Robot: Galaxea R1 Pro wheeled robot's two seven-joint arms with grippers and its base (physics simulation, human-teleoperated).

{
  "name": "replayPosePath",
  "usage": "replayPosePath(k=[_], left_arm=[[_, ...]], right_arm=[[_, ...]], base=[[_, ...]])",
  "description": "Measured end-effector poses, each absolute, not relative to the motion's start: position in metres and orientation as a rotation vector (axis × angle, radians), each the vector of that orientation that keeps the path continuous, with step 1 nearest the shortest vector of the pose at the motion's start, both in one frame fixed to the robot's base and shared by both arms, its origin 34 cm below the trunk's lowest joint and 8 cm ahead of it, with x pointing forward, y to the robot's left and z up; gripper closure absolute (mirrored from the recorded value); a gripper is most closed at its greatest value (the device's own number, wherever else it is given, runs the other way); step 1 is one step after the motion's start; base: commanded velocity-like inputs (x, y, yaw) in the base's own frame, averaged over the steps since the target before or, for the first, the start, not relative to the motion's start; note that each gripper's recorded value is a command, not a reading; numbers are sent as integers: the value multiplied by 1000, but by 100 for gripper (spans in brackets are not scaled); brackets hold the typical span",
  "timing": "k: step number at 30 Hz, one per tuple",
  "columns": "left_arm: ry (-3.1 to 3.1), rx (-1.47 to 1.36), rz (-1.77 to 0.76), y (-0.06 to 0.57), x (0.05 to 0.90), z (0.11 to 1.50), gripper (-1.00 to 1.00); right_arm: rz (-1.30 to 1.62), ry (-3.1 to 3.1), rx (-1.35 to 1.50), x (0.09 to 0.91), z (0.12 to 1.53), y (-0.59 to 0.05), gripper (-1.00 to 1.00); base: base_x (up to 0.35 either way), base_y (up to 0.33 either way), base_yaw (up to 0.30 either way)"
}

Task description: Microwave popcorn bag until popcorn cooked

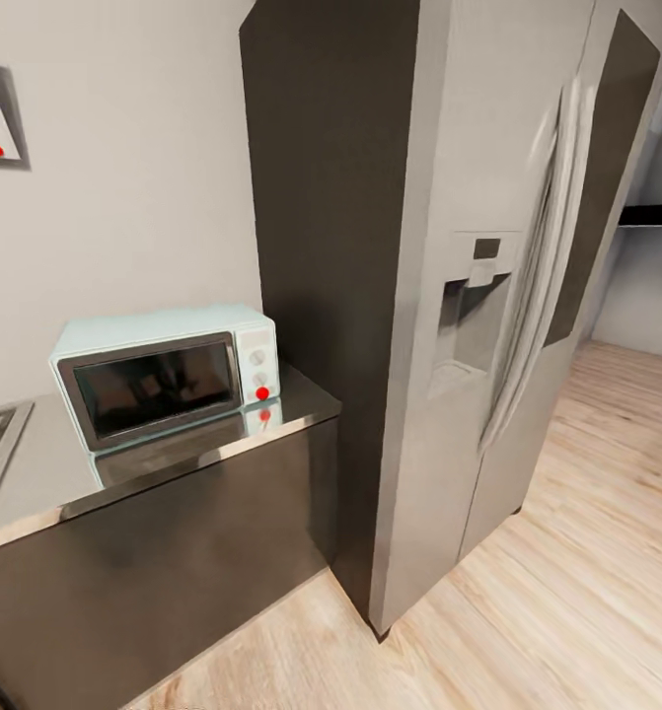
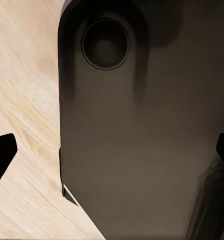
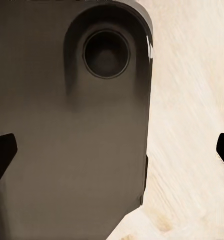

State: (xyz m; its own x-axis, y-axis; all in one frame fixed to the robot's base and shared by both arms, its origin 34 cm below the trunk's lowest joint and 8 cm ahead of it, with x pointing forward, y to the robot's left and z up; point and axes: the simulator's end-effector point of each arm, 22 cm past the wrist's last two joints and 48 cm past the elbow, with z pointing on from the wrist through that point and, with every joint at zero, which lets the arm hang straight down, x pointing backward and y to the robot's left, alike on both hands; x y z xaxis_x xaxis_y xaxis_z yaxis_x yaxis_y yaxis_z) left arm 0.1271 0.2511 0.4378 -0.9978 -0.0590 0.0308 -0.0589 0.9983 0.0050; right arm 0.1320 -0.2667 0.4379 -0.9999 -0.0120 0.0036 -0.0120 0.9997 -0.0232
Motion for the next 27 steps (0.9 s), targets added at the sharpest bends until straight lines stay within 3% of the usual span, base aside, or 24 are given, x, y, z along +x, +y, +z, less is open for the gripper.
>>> replayPosePath(k=[27], left_arm=[[-3094,291,13,242,127,438,-100]], right_arm=[[37,-3130,6,128,438,-267,-100]], base=[[0,0,268]])
